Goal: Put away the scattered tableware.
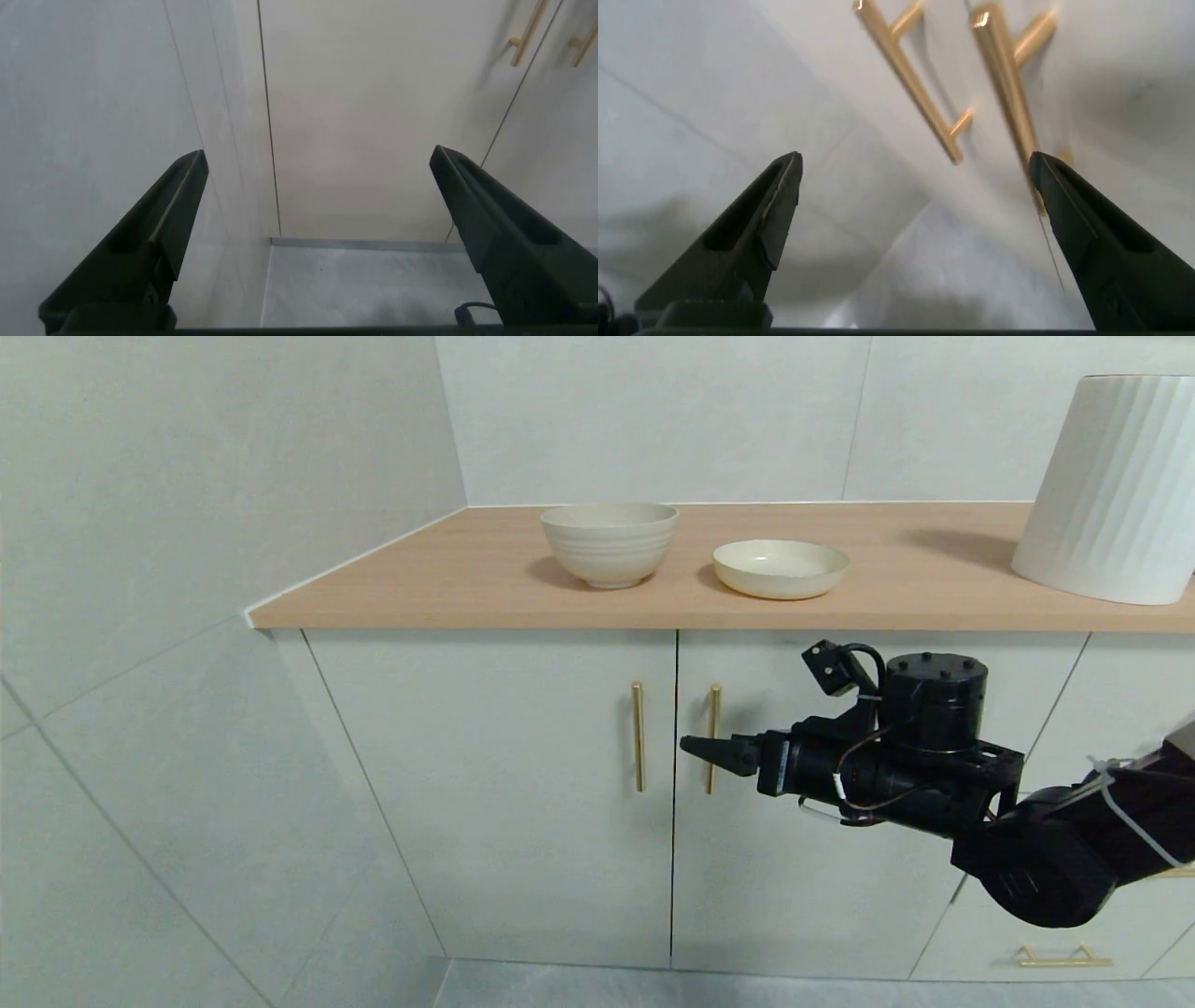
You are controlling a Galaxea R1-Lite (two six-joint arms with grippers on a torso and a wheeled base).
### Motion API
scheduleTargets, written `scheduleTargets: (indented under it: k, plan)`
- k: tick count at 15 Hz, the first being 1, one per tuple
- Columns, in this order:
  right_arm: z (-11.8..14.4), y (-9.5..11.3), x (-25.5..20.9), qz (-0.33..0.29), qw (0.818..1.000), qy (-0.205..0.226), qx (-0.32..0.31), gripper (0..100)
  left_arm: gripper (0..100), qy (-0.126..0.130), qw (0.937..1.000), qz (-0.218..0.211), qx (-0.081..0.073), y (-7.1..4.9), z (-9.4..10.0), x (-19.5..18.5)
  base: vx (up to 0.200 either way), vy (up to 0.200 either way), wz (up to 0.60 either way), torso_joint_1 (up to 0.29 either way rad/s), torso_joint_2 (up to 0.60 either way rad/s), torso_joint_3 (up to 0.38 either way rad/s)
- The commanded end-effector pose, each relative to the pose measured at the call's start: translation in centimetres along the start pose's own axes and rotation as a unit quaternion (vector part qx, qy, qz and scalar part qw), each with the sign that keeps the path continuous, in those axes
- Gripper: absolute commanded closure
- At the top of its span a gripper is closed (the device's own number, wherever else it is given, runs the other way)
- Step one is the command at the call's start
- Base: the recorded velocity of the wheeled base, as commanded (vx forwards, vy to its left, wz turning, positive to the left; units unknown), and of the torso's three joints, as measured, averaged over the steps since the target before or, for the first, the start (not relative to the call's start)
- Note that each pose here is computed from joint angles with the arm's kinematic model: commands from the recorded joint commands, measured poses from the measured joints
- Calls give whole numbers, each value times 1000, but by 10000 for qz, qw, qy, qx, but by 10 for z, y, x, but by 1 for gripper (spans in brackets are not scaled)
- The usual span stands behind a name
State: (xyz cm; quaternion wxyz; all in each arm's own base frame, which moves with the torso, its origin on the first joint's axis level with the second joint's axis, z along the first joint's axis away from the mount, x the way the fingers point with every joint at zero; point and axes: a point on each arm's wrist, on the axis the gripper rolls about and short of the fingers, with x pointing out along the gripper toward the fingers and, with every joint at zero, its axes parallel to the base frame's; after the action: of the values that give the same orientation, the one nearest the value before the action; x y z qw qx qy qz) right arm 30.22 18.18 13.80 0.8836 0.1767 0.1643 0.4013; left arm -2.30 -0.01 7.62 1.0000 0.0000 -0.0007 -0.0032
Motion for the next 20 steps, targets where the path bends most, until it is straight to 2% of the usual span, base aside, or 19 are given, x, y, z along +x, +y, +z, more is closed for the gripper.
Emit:
scheduleTargets:
  k: [1,11,15,20]
  plan:
    - [-9,-8,9,-102,9999,-38,54,0,0,0,10000,1,0,0,0,0,0,0,0,0,0,0]
    - [-21,-21,30,-278,9987,-413,54,0,0,0,10000,1,0,0,0,0,0,0,0,0,0,0]
    - [-27,-14,40,-187,9978,-616,133,0,0,0,10000,1,0,0,0,0,0,0,0,0,0,0]
    - [-30,-11,40,-124,9981,-562,210,0,0,0,10000,1,0,0,0,0,0,0,0,0,0,0]
